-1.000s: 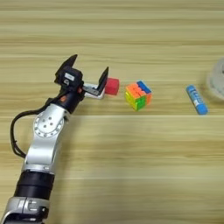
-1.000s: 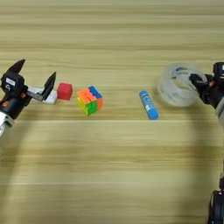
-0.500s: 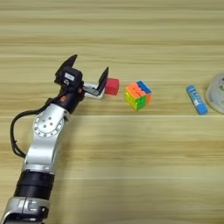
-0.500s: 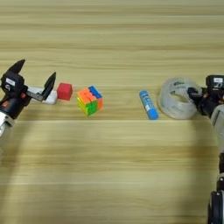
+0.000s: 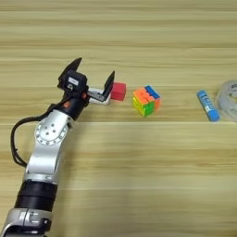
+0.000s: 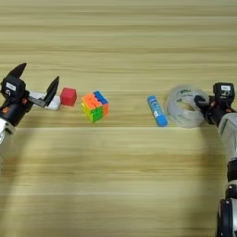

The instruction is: Move the objects on the table

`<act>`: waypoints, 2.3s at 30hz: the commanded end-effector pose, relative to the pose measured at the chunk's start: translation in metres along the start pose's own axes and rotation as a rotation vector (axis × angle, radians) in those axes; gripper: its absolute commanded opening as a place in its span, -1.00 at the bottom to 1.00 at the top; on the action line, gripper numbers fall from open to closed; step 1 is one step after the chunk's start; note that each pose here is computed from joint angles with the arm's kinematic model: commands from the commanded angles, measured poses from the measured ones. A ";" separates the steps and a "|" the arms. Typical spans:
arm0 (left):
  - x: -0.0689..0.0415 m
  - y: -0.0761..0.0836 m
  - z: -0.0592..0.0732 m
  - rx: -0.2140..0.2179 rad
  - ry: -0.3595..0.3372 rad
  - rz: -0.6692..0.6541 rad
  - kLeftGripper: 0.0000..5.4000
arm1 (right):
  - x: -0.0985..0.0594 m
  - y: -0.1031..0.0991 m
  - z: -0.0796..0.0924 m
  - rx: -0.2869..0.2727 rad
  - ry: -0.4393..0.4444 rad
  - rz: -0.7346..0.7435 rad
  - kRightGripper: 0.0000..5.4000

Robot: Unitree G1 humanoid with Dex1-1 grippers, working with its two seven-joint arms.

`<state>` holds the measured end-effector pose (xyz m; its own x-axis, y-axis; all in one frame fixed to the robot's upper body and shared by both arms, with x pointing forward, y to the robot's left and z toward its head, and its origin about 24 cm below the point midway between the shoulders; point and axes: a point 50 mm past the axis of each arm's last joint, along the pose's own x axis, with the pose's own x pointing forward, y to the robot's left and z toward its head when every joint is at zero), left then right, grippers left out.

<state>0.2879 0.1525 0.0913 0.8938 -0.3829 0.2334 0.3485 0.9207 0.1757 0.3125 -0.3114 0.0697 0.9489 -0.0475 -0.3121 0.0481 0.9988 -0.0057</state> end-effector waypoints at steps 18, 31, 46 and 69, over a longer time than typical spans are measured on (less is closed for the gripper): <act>0.001 0.006 -0.013 0.000 0.053 -0.012 1.00 | -0.008 0.014 0.026 0.023 -0.160 0.016 0.56; 0.029 -0.003 -0.026 -0.011 0.087 -0.131 1.00 | -0.015 0.030 0.040 0.040 -0.241 0.066 0.98; 0.052 -0.027 -0.044 -0.027 0.145 -0.302 1.00 | -0.017 0.041 0.042 0.055 -0.259 0.085 0.98; 0.056 -0.055 -0.052 -0.035 0.148 -0.377 1.00 | -0.016 0.045 0.039 0.063 -0.252 0.087 0.98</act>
<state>0.3343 0.0896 0.0450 0.7496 -0.6614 0.0233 0.6500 0.7424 0.1623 0.3123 -0.2663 0.1094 0.9972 0.0349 -0.0654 -0.0301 0.9968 0.0740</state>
